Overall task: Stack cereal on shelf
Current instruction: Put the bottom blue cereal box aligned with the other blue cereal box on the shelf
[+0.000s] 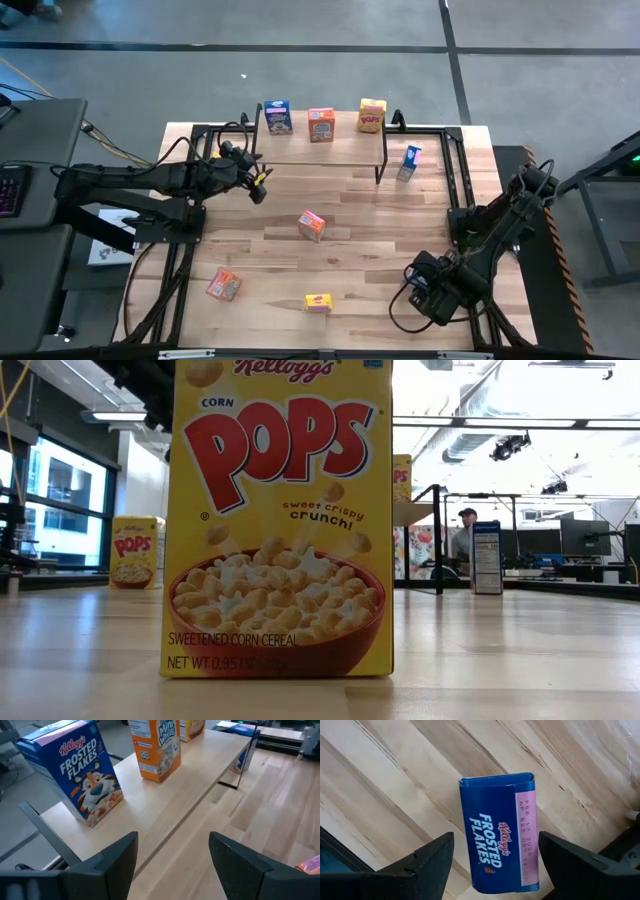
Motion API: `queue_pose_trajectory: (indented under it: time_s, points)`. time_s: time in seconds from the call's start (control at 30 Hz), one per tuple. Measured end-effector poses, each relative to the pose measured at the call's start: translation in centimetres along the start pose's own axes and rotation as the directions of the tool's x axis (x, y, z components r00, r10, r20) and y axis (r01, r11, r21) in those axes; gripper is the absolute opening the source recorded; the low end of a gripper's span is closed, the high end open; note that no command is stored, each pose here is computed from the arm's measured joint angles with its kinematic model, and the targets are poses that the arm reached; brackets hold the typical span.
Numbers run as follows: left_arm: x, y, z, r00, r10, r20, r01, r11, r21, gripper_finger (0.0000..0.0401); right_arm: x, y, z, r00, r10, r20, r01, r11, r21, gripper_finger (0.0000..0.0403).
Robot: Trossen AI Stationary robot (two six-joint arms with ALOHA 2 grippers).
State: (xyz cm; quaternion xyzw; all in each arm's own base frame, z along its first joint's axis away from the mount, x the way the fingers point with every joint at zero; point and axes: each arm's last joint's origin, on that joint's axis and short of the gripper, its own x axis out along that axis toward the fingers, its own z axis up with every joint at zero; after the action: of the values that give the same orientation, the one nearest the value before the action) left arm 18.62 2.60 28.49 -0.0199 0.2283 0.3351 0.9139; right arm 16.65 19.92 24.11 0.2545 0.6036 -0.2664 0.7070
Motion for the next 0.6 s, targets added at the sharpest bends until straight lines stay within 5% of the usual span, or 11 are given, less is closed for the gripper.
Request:
queue_pose_trajectory:
  time_s: [0.27,0.6]
  points:
    - [0.0,0.0,0.0,1.000,-0.001,0.000,0.001,0.995,0.100,0.0235,0.6,0.3,-0.2,0.999,-0.028,-0.037,0.027,1.000,-0.004,0.0271]
    - [0.0,-0.1,0.0,1.000,-0.026,-0.001,0.026,0.995,0.101,0.0235,1.3,0.7,-0.3,0.998,-0.052,-0.037,0.052,0.999,-0.010,0.0197]
